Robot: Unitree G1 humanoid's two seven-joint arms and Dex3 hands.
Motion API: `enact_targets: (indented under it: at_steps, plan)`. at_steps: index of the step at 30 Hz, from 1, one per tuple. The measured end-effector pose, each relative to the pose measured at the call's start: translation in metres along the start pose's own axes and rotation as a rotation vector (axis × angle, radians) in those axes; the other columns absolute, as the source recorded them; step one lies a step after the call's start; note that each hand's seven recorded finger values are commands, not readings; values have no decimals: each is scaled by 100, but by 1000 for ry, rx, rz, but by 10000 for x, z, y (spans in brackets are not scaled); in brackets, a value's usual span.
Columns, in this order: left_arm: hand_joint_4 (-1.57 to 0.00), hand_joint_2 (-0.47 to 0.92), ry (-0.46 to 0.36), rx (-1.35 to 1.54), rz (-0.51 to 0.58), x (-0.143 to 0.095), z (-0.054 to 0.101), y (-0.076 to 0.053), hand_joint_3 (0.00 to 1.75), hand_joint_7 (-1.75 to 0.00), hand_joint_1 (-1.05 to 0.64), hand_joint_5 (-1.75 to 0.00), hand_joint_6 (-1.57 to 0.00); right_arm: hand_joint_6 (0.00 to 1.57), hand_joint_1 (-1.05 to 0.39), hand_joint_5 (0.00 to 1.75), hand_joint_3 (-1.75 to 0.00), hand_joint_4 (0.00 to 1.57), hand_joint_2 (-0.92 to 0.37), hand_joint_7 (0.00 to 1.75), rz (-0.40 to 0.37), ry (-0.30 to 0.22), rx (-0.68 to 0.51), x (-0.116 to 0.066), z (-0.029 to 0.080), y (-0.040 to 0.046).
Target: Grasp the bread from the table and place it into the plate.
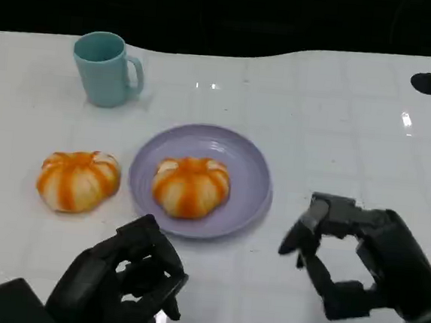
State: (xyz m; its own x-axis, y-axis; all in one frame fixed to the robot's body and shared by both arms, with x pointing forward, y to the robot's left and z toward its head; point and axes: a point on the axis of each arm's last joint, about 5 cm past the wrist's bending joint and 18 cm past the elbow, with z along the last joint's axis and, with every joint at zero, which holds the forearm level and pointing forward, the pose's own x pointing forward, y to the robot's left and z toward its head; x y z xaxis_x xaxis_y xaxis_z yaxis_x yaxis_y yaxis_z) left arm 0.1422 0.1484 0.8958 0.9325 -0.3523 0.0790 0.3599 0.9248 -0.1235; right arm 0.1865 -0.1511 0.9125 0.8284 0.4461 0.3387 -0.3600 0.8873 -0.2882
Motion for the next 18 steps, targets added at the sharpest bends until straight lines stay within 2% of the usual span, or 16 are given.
enact_targets:
  at_steps: [4, 8, 13, 18]
  plan:
    - [-65, 92, 1, 1, 1, -2, 0, 2, 45, -171, -50, -175, -44, 80, -11, 175, -140, 83, -35, 141, -15, 36, -17, -166, 39, -59]
    - [-65, 92, 4, -2, 3, -4, 0, 7, 44, -171, -50, -175, -43, 78, -13, 175, -137, 82, -37, 142, -43, 70, -14, -303, 77, -76]
    - [-65, 92, 6, 2, 11, -10, -1, 35, 44, -171, -49, -175, -44, 75, -10, 175, -140, 82, -37, 144, -69, 117, -15, -393, 105, -41]
    - [-65, 92, 8, 7, 11, -18, -15, 56, 44, -171, -50, -175, -44, 74, -11, 175, -139, 83, -38, 143, -91, 146, -25, -437, 83, -1]
